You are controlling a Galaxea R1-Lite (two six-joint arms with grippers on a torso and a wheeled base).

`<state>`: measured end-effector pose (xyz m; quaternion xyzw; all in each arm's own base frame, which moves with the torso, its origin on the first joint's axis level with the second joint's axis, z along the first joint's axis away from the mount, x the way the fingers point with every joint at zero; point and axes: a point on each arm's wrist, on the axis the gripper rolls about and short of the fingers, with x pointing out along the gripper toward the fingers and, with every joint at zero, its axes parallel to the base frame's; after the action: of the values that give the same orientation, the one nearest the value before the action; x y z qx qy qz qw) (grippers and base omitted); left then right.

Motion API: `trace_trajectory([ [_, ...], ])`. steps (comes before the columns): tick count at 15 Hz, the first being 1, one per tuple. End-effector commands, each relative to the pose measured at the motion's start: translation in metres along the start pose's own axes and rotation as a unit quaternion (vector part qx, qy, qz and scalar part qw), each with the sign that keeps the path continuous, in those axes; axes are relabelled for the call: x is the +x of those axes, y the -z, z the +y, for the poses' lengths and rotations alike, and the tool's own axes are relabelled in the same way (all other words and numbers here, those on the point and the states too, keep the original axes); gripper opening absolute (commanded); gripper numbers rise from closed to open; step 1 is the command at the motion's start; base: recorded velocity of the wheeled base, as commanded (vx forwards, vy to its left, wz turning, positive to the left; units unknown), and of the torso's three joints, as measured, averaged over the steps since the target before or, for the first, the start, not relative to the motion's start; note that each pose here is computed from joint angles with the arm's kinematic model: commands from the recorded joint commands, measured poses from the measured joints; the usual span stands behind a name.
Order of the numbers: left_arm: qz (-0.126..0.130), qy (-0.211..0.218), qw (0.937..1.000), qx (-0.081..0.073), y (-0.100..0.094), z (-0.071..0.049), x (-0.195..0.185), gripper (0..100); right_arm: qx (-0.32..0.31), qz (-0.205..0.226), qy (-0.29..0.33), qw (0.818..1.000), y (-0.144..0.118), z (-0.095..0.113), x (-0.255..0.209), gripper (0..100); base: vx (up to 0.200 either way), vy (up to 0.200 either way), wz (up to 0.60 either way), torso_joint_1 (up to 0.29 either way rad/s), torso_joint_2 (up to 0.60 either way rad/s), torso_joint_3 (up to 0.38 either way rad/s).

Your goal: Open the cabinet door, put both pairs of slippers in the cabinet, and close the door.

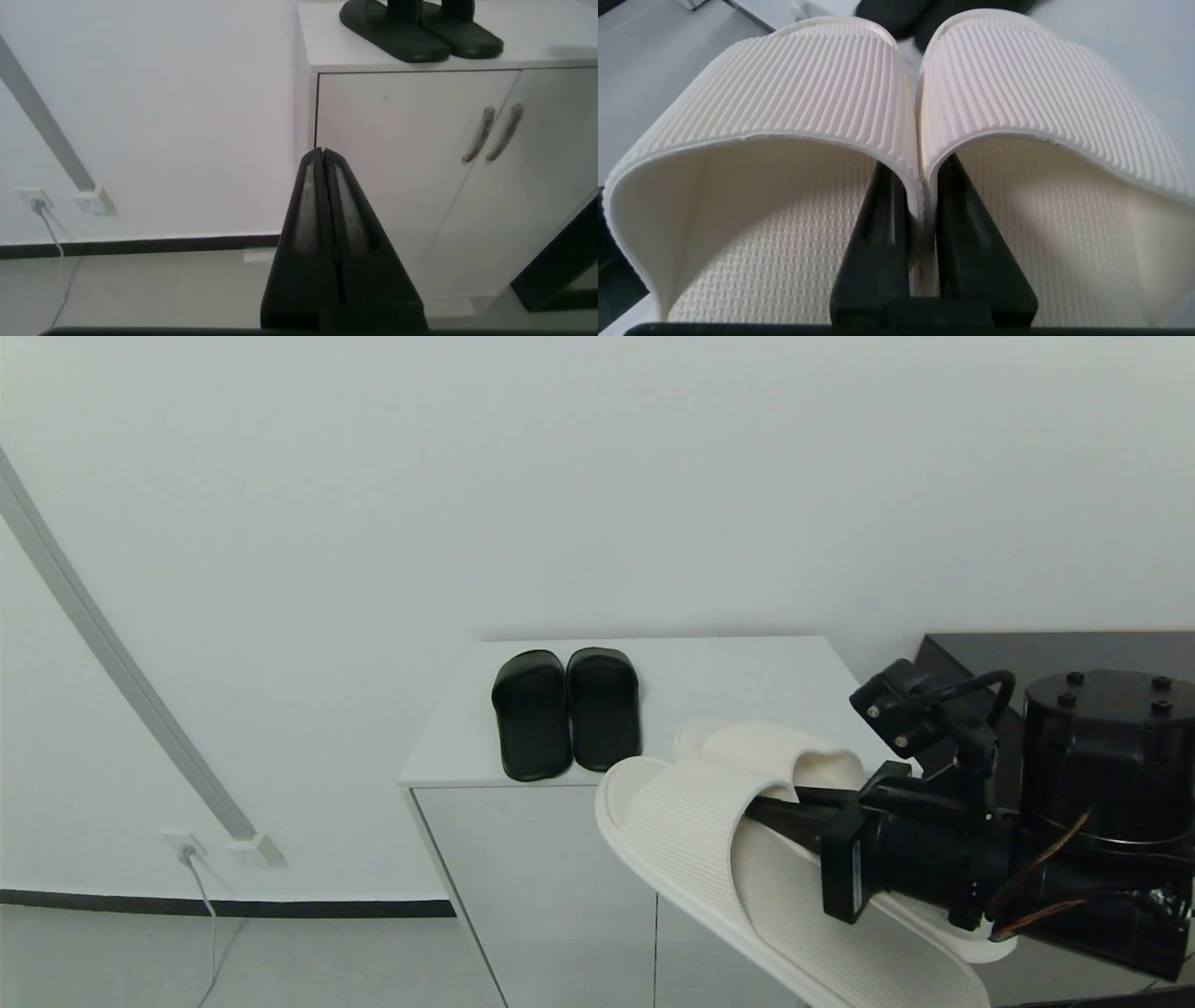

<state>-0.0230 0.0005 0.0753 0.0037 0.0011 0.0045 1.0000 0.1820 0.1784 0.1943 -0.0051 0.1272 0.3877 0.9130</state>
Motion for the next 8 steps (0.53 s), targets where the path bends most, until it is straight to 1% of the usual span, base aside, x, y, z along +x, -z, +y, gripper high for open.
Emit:
trace_trajectory([
  [1,0.0,0.0,1.0,0.0,-0.0002,0.0,0.0,0,0.0,0.003,0.0,1.0,0.0015,-0.0002,-0.0003,0,0.0,0.0,0.0,0.0,0.0,0.0],
  [6,0.0,0.0,1.0,0.0,-0.0002,0.0,0.0,0,-0.008,0.006,-0.001,1.0,0.0037,-0.0006,-0.001,0,0.0,0.0,0.0,0.0,0.0,0.0],
  [8,0.0,0.0,1.0,-0.004,-0.0002,0.0,0.0,0,-0.008,0.009,-0.001,1.0,0.0049,-0.0004,0.0005,0,0.0,0.0,0.0,0.0,0.0,0.0],
])
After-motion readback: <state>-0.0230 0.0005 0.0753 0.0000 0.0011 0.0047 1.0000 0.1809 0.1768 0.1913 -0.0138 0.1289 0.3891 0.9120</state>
